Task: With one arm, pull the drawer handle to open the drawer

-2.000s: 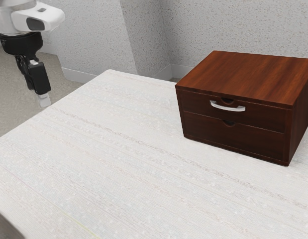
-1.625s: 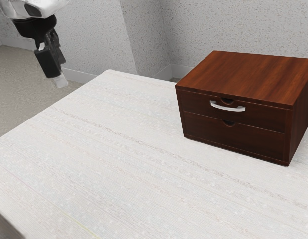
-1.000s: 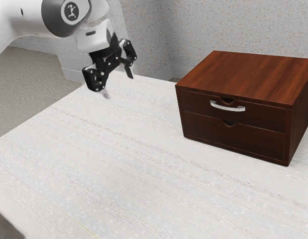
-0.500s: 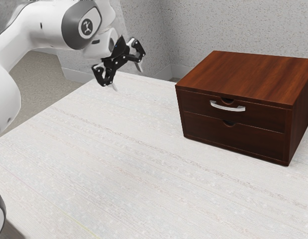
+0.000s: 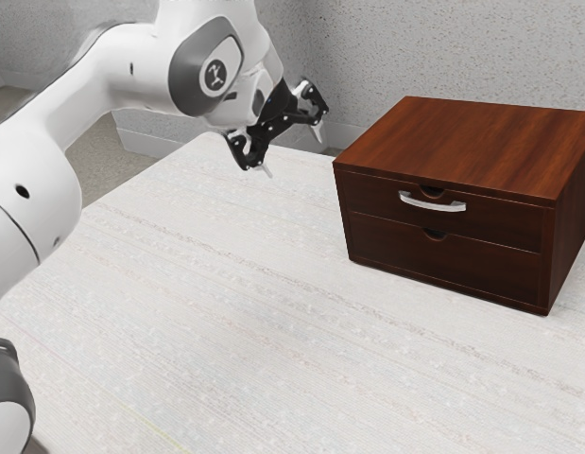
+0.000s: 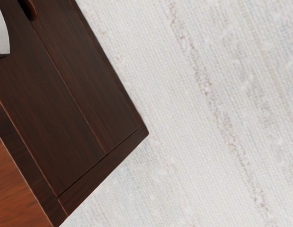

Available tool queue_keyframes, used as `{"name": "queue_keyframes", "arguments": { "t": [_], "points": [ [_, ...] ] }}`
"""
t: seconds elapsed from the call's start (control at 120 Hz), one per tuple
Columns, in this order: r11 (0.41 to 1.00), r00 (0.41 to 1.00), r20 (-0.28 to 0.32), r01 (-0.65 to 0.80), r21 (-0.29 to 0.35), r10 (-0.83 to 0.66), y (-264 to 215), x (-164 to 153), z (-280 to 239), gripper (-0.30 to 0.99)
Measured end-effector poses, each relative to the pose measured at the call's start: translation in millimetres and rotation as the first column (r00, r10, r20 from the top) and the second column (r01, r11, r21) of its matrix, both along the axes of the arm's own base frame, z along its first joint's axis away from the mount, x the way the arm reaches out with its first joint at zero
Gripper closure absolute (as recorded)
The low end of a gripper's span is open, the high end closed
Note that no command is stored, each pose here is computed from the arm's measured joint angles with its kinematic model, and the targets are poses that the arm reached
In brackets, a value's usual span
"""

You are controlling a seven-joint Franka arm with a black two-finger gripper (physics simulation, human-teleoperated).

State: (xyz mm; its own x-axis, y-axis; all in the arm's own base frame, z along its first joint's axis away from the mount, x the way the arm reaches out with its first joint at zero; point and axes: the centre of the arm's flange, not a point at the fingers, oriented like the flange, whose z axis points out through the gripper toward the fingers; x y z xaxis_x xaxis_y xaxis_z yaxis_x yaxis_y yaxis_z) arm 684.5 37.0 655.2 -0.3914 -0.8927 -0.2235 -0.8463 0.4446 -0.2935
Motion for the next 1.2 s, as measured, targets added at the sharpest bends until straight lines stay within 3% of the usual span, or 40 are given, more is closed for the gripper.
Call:
{"name": "queue_keyframes", "arguments": {
  "t": [0.417,0.992,1.2],
  "points": [
    [1.0,1.0,0.011,-0.009,-0.021,0.009,-38,14,-18,0.0],
    [0.996,0.998,-0.02,-0.064,-0.061,0.063,-86,34,-63,0.0],
    [0.995,0.997,-0.016,-0.07,-0.076,0.069,-96,36,-67,0.08]
  ]
}}
